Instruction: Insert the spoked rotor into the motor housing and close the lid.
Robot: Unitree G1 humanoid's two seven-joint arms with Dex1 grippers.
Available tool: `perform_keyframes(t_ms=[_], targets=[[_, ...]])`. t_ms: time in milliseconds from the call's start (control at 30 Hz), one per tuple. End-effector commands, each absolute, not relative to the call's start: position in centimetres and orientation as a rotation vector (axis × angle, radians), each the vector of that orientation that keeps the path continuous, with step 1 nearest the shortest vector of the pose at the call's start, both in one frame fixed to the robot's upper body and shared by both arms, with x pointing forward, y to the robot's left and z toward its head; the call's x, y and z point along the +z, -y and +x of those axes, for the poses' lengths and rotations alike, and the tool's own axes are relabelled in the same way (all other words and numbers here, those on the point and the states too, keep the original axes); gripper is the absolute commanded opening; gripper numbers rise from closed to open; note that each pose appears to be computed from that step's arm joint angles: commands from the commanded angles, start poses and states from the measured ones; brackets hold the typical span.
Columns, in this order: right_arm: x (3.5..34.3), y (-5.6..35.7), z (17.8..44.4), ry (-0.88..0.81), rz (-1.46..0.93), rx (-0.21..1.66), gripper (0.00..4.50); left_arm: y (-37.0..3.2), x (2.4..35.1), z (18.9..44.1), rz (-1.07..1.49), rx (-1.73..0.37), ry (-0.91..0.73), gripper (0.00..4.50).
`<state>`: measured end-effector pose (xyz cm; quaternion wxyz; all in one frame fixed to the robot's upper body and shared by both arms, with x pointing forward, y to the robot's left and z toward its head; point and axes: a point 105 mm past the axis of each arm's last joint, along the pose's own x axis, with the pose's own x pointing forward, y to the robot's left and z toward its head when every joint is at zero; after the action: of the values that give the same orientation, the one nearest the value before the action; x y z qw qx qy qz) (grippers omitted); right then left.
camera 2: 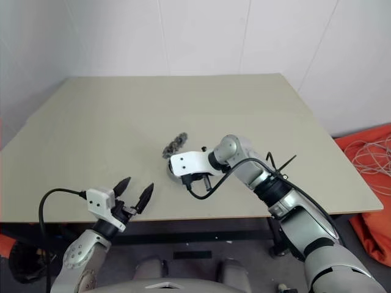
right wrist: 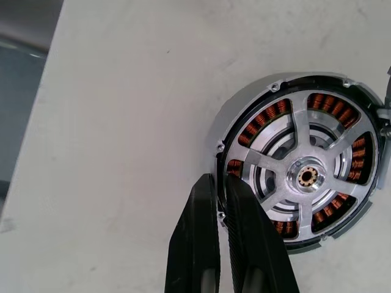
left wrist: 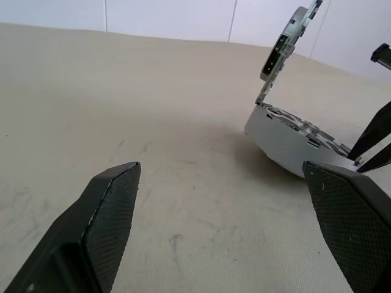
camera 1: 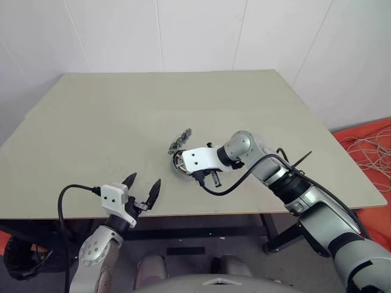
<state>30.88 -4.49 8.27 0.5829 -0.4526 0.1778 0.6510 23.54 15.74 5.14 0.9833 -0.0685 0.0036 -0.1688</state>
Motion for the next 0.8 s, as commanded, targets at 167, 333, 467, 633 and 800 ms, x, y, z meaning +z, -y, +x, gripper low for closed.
perform_keyframes(t_ms=[167,333,467,633,800], targets=[[10.3,5.0,30.4,-0.481,-0.969,1.447,0.03,-15.6,6.0,23.9,-0.138,-0.359,0.039,4.50],[10.3,4.1,30.5,-0.563,-0.845,1.385,0.03,-15.6,6.0,24.0,-0.138,-0.359,0.039,4.50],[9.6,2.9,30.8,-0.609,-0.782,1.327,0.03,-15.6,6.0,24.0,-0.136,-0.354,0.041,4.50],[8.8,1.1,31.4,-0.651,-0.690,1.257,0.03,-15.9,5.9,23.9,-0.136,-0.338,0.041,4.50],[8.6,-1.0,32.9,-0.689,-0.536,1.139,0.03,-16.0,5.8,23.7,-0.134,-0.328,0.040,4.50]])
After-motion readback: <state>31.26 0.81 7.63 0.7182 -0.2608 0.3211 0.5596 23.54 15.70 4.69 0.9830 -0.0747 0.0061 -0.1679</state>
